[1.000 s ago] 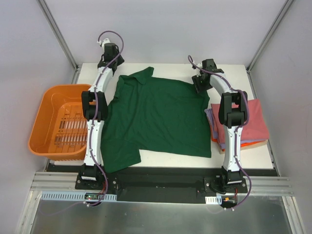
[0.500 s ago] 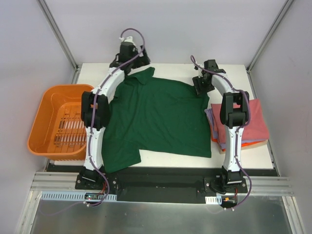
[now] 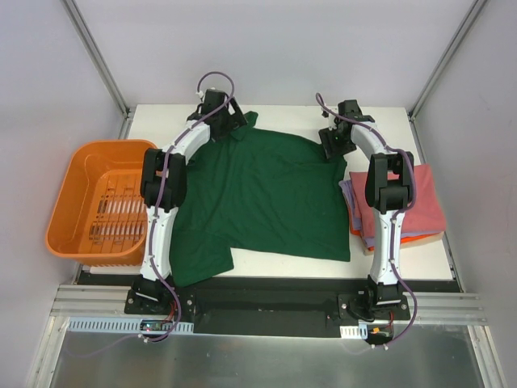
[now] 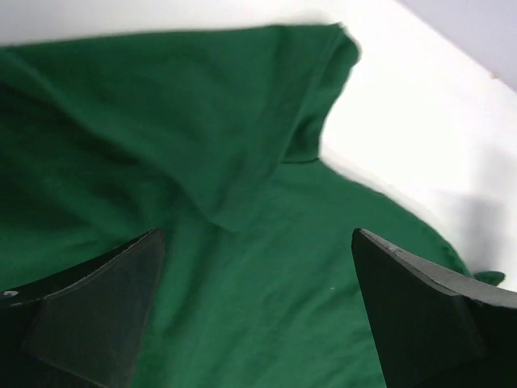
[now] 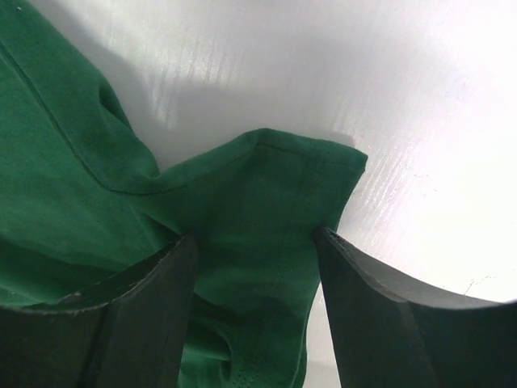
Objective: Fold and stack the t-shirts
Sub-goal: Flatten out the tshirt, then grap the side of the flattened tshirt closest away from the robot with both arms
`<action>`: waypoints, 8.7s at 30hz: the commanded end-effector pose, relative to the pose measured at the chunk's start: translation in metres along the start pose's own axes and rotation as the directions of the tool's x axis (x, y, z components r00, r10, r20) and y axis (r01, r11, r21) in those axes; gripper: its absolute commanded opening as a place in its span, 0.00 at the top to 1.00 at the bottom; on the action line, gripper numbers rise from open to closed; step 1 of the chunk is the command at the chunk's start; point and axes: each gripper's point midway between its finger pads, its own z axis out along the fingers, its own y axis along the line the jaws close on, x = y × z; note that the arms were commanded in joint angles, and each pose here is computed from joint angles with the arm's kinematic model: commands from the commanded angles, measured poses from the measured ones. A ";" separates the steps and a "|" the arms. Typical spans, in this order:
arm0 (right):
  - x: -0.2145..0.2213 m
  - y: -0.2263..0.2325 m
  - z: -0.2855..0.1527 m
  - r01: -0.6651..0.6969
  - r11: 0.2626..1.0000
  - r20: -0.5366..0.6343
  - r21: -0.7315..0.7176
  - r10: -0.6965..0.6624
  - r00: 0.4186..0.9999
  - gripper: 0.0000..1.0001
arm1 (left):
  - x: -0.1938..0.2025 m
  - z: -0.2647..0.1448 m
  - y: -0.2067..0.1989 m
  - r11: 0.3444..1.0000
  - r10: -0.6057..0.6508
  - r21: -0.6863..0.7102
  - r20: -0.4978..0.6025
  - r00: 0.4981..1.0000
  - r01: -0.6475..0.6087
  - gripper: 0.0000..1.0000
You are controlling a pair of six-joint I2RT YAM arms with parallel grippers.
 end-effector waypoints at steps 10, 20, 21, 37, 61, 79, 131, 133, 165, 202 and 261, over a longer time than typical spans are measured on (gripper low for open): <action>0.042 0.000 -0.001 0.019 1.000 -0.153 0.004 -0.018 0.988 0.36 | -0.033 0.059 -0.002 0.990 -0.144 0.022 0.169 0.975 0.143 0.01; 0.044 -0.003 -0.011 0.008 1.000 -0.167 0.025 -0.004 0.986 0.37 | -0.198 0.031 0.028 0.910 -0.399 0.178 0.618 0.677 0.375 0.01; 0.042 -0.004 -0.012 0.004 1.000 -0.163 0.027 0.001 0.987 0.37 | -0.206 0.026 0.037 0.884 -0.452 0.209 0.606 0.654 0.418 0.01; 0.003 0.003 -0.066 -0.103 0.995 -0.015 0.015 0.103 0.995 0.10 | -0.187 -0.088 -0.066 0.962 -0.101 0.272 0.464 0.880 -0.033 0.01; 0.082 0.181 -0.137 -0.099 0.992 -0.040 -0.079 0.097 0.995 0.04 | 0.049 -0.155 -0.001 0.959 0.082 0.279 -0.091 0.992 -0.054 0.01; 0.124 0.124 -0.062 -0.137 0.985 -0.304 0.102 0.162 0.939 0.04 | 0.050 -0.066 0.105 0.961 0.092 -0.247 -0.142 0.986 -0.125 0.01; 0.155 0.135 -0.254 -0.248 0.951 0.527 -0.182 0.308 0.792 0.04 | 0.194 -0.328 0.106 0.995 0.098 -0.002 -0.137 0.986 -0.100 0.01; 0.164 0.130 -0.248 -0.269 0.951 0.512 -0.154 0.310 0.801 0.04 | 0.212 -0.327 0.126 0.994 0.086 -0.054 -0.189 0.978 -0.097 0.01; 0.186 0.125 -0.221 -0.303 0.946 0.466 -0.111 0.319 0.825 0.04 | 0.247 -0.349 0.243 0.829 -0.222 -0.525 0.003 0.975 0.191 0.09; 0.192 0.123 -0.212 -0.284 0.955 0.430 -0.082 0.291 0.855 0.04 | 0.258 -0.363 0.233 0.717 -0.098 -0.697 -0.128 0.987 -0.019 0.30; 0.210 0.160 -0.199 -0.108 0.974 0.265 -0.197 0.159 0.951 0.04 | 0.190 -0.328 0.157 0.897 0.095 -0.440 0.082 0.992 -0.049 1.00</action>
